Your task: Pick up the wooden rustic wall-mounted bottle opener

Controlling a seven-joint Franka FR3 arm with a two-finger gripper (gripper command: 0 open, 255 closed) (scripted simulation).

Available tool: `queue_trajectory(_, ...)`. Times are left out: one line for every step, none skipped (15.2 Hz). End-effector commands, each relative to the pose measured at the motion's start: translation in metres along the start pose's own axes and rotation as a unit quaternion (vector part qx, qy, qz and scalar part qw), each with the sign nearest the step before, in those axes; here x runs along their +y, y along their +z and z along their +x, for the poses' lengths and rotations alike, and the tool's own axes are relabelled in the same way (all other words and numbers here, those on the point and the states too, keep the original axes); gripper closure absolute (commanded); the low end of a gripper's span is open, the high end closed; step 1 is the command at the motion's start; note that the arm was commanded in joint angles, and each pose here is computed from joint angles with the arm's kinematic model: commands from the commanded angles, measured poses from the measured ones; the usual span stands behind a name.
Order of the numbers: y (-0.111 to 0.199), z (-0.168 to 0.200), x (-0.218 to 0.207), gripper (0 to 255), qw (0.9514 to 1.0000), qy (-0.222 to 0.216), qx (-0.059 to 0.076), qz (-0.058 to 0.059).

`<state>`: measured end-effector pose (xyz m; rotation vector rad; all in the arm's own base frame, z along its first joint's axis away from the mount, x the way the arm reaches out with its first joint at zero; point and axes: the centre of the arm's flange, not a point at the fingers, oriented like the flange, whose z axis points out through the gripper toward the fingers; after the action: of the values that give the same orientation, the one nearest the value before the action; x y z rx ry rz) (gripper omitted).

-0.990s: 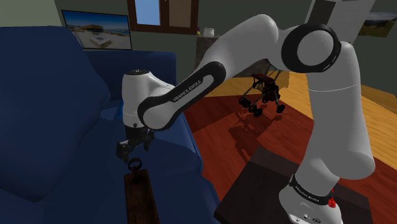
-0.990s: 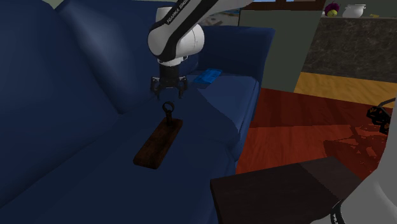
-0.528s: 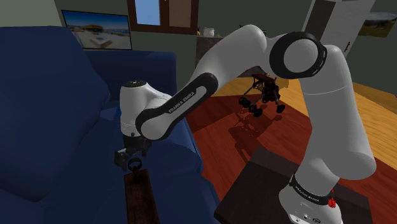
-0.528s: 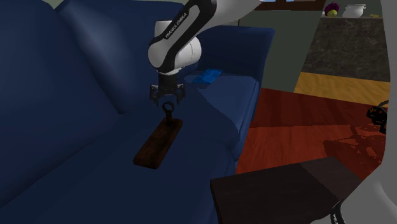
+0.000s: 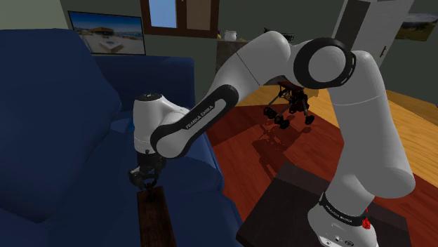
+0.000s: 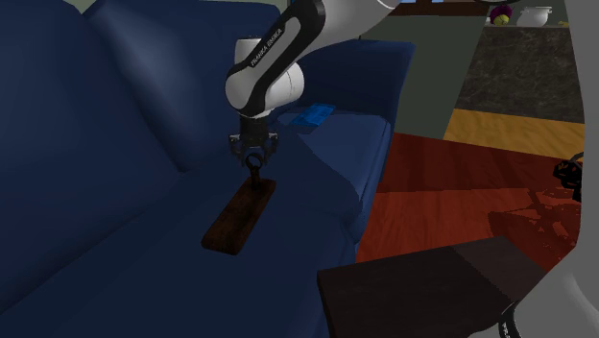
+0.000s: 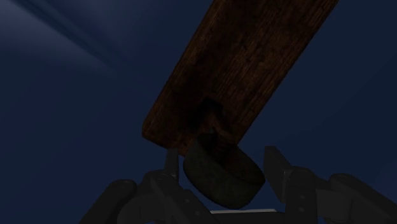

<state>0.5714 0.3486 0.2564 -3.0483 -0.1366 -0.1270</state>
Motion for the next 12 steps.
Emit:
queue_trajectory(0.0, 0.0, 0.0, 255, 1.0, 0.0, 0.0, 0.0)
queue_trajectory(0.001, 0.0, 0.0, 255, 1.0, 0.0, 0.0, 0.0)
queue_trajectory(0.001, 0.0, 0.0, 255, 1.0, 0.0, 0.0, 0.0)
queue_trajectory(0.001, 0.0, 0.0, 255, 1.0, 0.0, 0.0, 0.0)
queue_trajectory(0.0, -0.001, -0.001, 255, 1.0, 0.0, 0.0, 0.0)
queue_trajectory(-0.005, -0.001, -0.002, 255, 1.0, 0.0, 0.0, 0.0)
queue_trajectory(-0.01, -0.001, -0.002, 255, 1.0, 0.0, 0.0, 0.0)
queue_trajectory(-0.016, 0.0, -0.002, 255, 1.0, 0.0, 0.0, 0.0)
queue_trajectory(-0.021, 0.0, -0.003, 255, 1.0, 0.0, 0.0, 0.0)
queue_trajectory(-0.026, 0.001, -0.003, 255, 1.0, 0.0, 0.0, 0.0)
queue_trajectory(-0.031, 0.001, -0.004, 255, 1.0, 0.0, 0.0, 0.0)
queue_trajectory(-0.037, 0.002, -0.004, 255, 1.0, 0.0, 0.0, 0.0)
